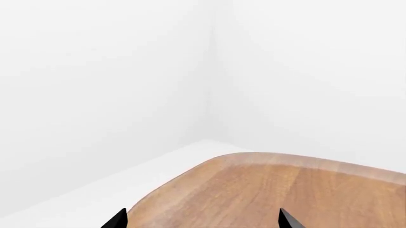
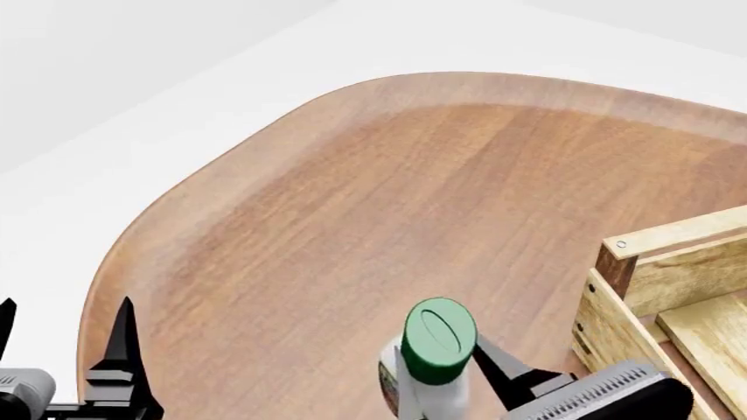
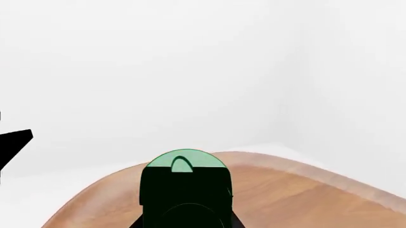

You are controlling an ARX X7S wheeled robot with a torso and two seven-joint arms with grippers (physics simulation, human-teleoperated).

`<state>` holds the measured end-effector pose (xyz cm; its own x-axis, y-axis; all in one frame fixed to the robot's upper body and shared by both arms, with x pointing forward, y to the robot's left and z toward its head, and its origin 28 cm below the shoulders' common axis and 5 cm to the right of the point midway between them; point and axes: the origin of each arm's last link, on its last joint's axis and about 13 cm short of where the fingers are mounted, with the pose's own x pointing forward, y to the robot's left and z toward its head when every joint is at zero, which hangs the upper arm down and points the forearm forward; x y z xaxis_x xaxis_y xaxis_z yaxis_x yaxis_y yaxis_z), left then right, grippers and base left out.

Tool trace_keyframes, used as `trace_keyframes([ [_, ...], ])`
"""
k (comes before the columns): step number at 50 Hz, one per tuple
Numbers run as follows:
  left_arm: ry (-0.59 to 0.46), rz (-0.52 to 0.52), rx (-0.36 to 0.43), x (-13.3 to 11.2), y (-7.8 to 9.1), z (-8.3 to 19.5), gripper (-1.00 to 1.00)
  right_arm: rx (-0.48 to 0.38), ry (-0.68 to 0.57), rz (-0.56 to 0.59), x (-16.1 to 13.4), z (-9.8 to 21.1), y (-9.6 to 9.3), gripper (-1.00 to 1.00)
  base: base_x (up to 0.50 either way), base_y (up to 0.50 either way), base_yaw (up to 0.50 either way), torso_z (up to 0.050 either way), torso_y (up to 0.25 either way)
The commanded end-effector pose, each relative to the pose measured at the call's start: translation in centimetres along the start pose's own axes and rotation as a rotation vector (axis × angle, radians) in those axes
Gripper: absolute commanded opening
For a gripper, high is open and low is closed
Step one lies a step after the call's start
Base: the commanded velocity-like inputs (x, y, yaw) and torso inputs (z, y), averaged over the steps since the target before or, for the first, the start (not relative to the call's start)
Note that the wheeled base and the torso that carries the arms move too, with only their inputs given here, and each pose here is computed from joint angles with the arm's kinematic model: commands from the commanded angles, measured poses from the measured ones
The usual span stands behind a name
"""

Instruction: Pick up the salad dressing and put it in the tray.

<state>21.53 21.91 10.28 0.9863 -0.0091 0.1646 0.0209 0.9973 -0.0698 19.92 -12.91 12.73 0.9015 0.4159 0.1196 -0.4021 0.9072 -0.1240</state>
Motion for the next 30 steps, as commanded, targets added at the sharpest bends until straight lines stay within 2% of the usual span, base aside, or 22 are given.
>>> trace_keyframes([
  [1,0.0,0.001,-0.001,0.0,0.0,0.0,1.0,-0.03,-0.077,-0.137,0.2,1.8,-1.5,-1.0,0.0,0.0,0.0,0.0,0.0],
  [10,-0.001,0.002,-0.002,0.0,0.0,0.0,1.0,-0.032,-0.093,-0.241,0.4,2.0,-2.7,-1.0,0.0,0.0,0.0,0.0,0.001],
  [16,-0.001,0.002,-0.001,0.0,0.1,0.0,1.0,0.018,-0.088,-0.393,0.8,2.4,-4.4,-1.0,0.0,0.0,0.0,0.0,0.0],
  [23,-0.002,0.002,0.001,0.1,0.1,0.1,1.0,0.027,-0.081,-0.584,1.2,3.0,-6.6,-1.0,0.0,0.0,0.0,0.0,0.0],
  [30,-0.005,0.0,0.003,0.1,0.1,0.1,1.0,0.022,-0.072,-0.669,1.3,3.0,-8.0,-1.0,0.0,0.0,0.0,0.0,0.001],
])
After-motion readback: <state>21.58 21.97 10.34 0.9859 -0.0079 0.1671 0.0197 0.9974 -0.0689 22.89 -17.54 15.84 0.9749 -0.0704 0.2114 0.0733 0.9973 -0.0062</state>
